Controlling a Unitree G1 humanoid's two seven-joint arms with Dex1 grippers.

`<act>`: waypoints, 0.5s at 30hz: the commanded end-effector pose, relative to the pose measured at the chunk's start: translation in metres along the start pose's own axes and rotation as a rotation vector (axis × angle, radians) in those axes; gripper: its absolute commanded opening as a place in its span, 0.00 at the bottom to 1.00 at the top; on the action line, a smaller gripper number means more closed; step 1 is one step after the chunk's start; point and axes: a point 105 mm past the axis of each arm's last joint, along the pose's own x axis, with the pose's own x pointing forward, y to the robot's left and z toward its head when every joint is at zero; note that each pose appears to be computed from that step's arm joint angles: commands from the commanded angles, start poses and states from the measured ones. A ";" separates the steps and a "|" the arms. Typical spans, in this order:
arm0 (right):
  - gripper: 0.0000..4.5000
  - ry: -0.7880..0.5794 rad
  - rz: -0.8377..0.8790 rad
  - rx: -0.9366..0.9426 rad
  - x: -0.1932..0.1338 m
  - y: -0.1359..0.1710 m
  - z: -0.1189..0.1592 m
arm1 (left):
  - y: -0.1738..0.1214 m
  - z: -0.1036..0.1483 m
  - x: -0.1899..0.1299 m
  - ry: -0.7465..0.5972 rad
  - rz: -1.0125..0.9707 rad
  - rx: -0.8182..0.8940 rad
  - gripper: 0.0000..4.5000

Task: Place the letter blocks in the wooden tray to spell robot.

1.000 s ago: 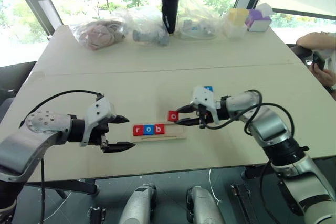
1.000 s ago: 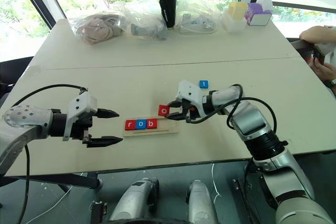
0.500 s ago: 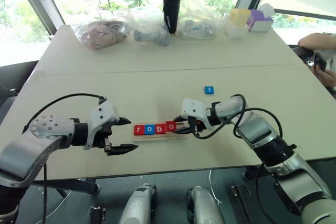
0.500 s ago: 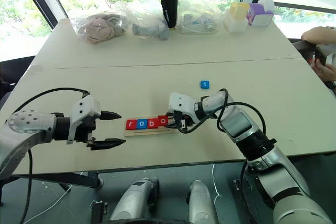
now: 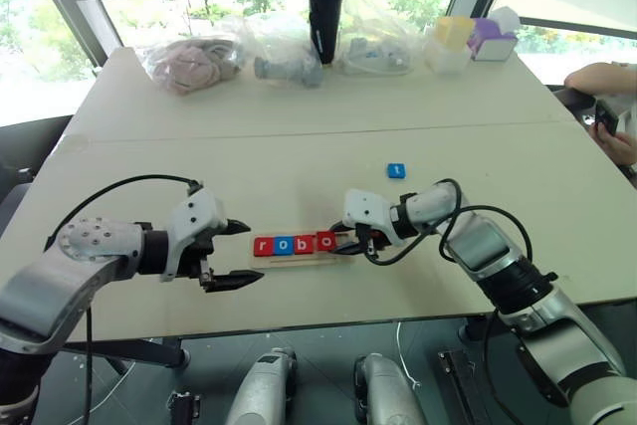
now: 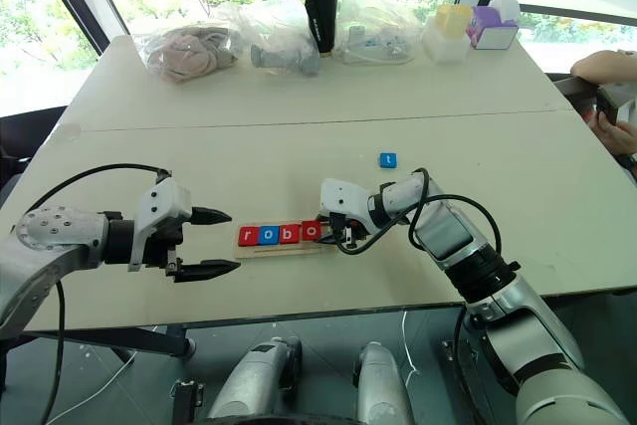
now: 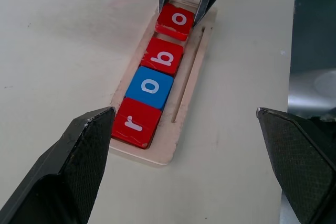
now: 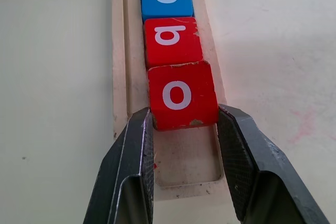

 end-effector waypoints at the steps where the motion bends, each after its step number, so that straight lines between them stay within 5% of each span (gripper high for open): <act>1: 0.26 -0.023 -0.008 -0.040 -0.001 -0.004 0.011 | 0.001 0.007 -0.002 -0.014 0.014 0.032 1.00; 5: 0.26 -0.025 -0.007 -0.041 0.001 -0.004 0.013 | 0.002 0.008 -0.002 -0.016 0.018 0.032 1.00; 12: 0.99 -0.022 -0.019 -0.051 0.003 -0.006 0.014 | 0.003 0.005 -0.004 -0.005 0.029 0.028 1.00; 15: 0.99 -0.053 -0.034 -0.048 0.001 -0.009 0.020 | 0.004 0.005 -0.004 -0.006 0.030 0.027 1.00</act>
